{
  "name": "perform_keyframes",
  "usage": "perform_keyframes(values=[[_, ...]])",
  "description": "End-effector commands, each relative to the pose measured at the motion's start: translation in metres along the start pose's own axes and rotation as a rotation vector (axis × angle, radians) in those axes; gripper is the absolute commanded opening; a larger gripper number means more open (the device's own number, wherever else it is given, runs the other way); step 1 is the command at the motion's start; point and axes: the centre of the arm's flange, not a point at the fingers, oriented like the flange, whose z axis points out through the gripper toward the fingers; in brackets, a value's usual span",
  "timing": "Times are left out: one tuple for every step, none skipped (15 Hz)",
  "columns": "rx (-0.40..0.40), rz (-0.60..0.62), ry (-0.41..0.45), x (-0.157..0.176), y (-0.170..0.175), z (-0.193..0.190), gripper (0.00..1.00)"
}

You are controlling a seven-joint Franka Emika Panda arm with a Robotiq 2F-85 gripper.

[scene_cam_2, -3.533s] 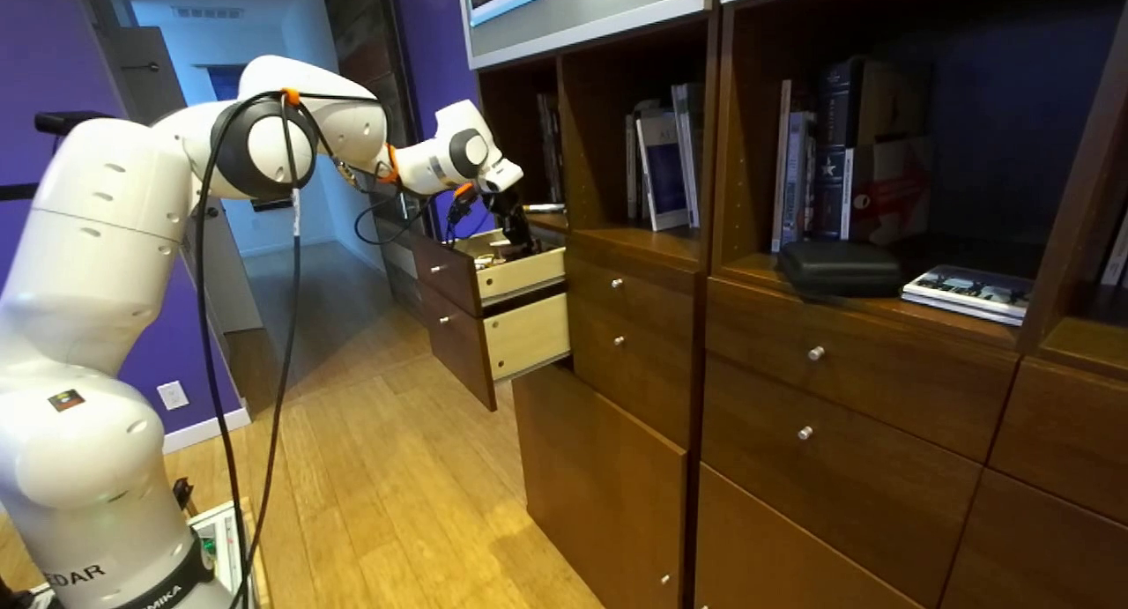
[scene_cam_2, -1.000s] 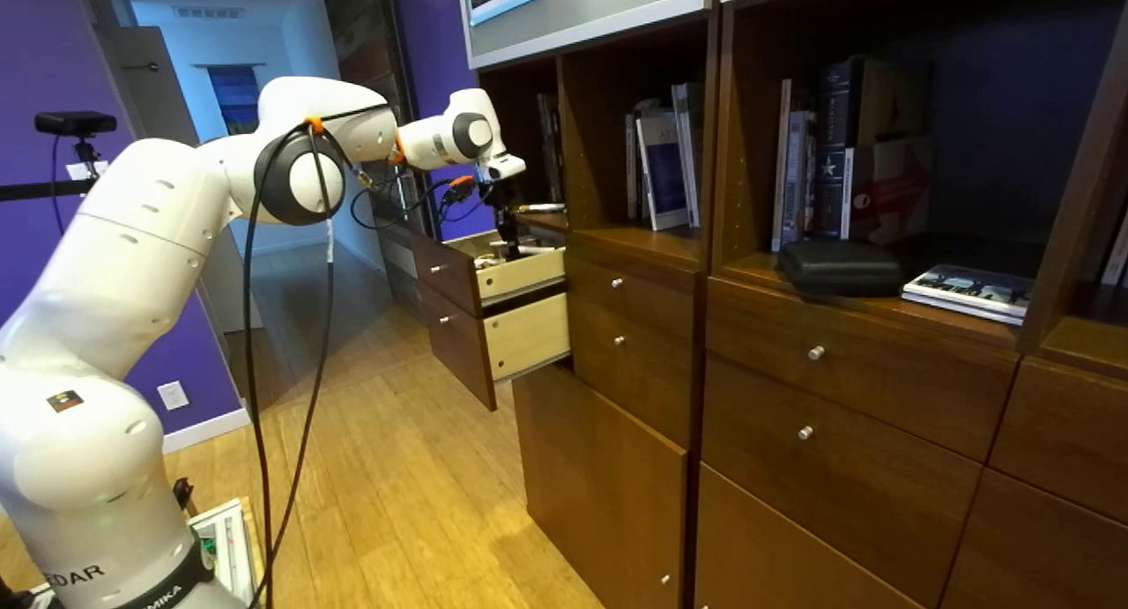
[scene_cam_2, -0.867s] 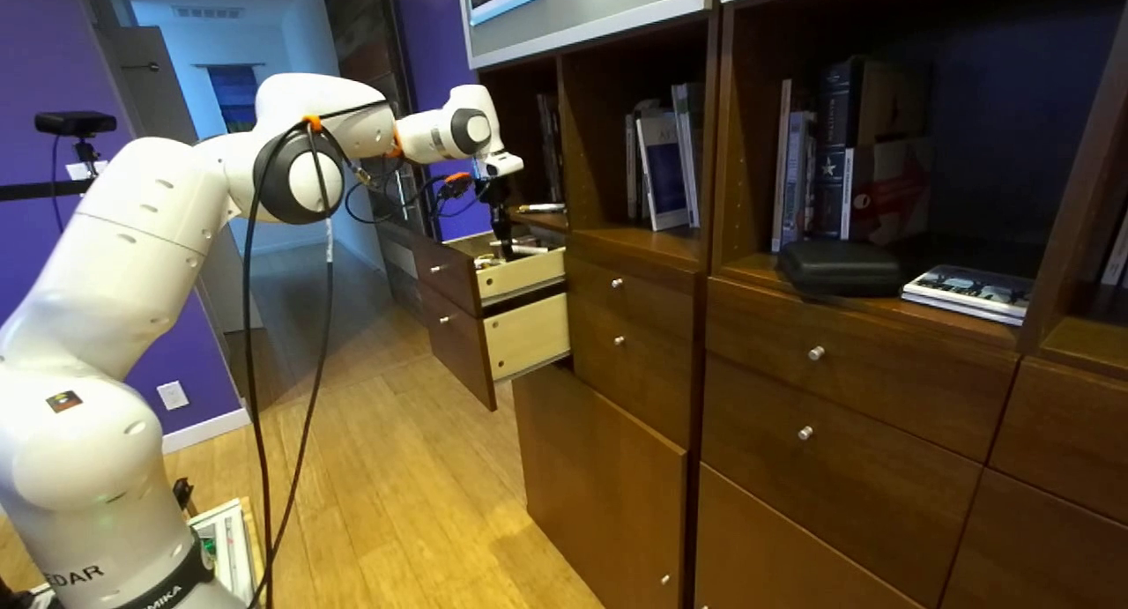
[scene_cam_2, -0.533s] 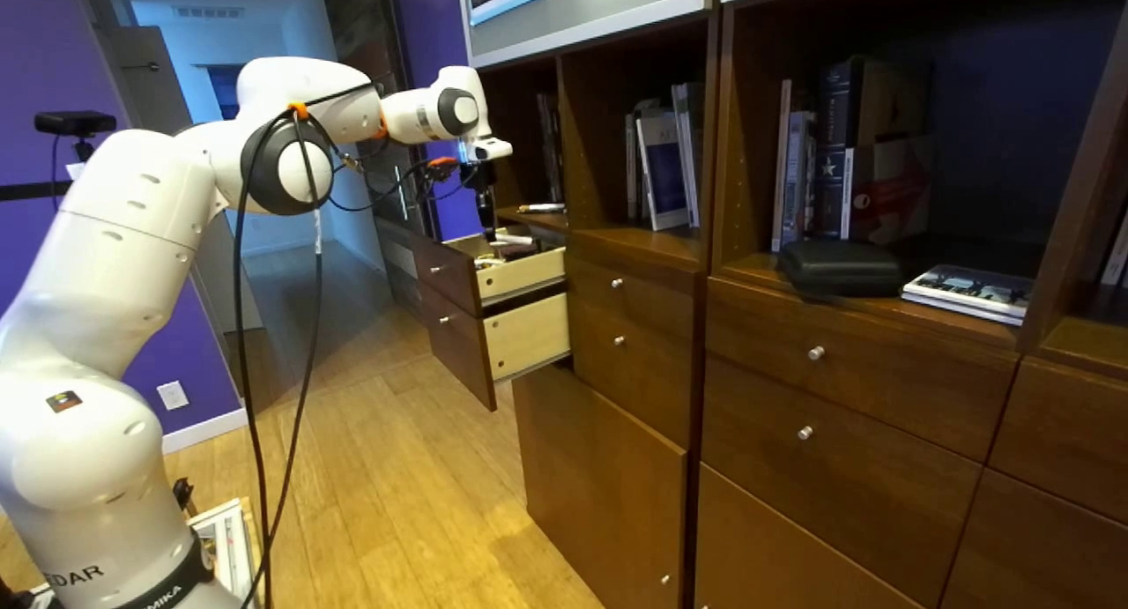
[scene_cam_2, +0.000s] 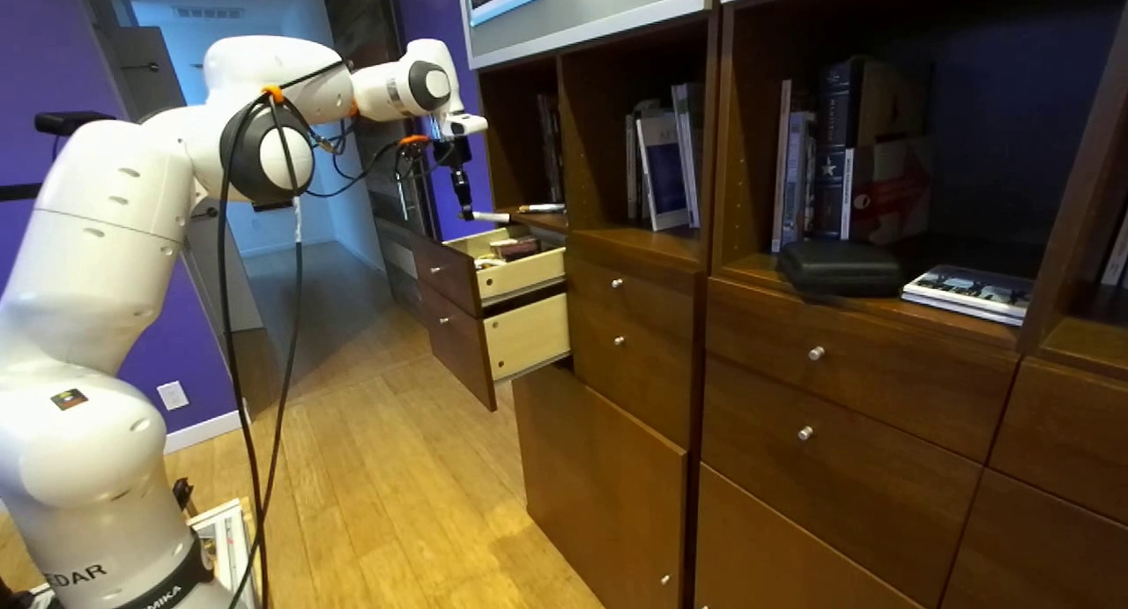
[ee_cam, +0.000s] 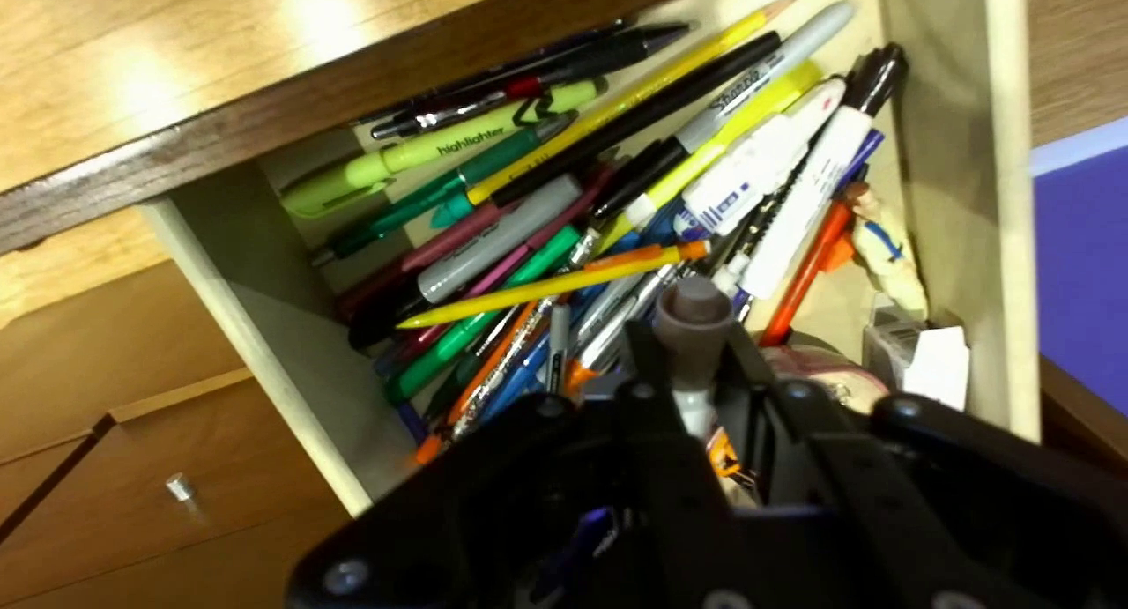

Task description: Take a white pen from the drawer and put it on the shelf

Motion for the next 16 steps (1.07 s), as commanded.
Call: perform_keyframes(values=[[0.042,-0.008,0.103,0.015,-0.013,-0.004,0.05],[0.059,-0.005,0.132,0.022,-0.016,-0.003,0.05],[0.073,0.010,0.155,0.030,-0.019,-0.001,0.05],[0.087,0.023,0.173,0.037,-0.020,0.001,0.05],[0.104,0.038,0.182,0.045,-0.021,0.003,0.05],[0.117,0.052,0.188,0.052,-0.022,0.007,0.05],[0.123,0.066,0.192,0.058,-0.023,0.012,0.05],[0.134,0.086,0.198,0.065,-0.024,0.015,0.05],[0.146,0.105,0.199,0.071,-0.025,0.019,0.05],[0.152,0.128,0.206,0.077,-0.026,0.021,0.05],[0.159,0.152,0.207,0.082,-0.027,0.024,0.05],[0.169,0.175,0.209,0.087,-0.027,0.026,0.05],[0.182,0.199,0.201,0.091,-0.028,0.026,0.05],[0.189,0.218,0.191,0.095,-0.028,0.028,0.05],[0.195,0.234,0.188,0.098,-0.029,0.028,0.05],[0.203,0.251,0.181,0.101,-0.030,0.029,0.05]])
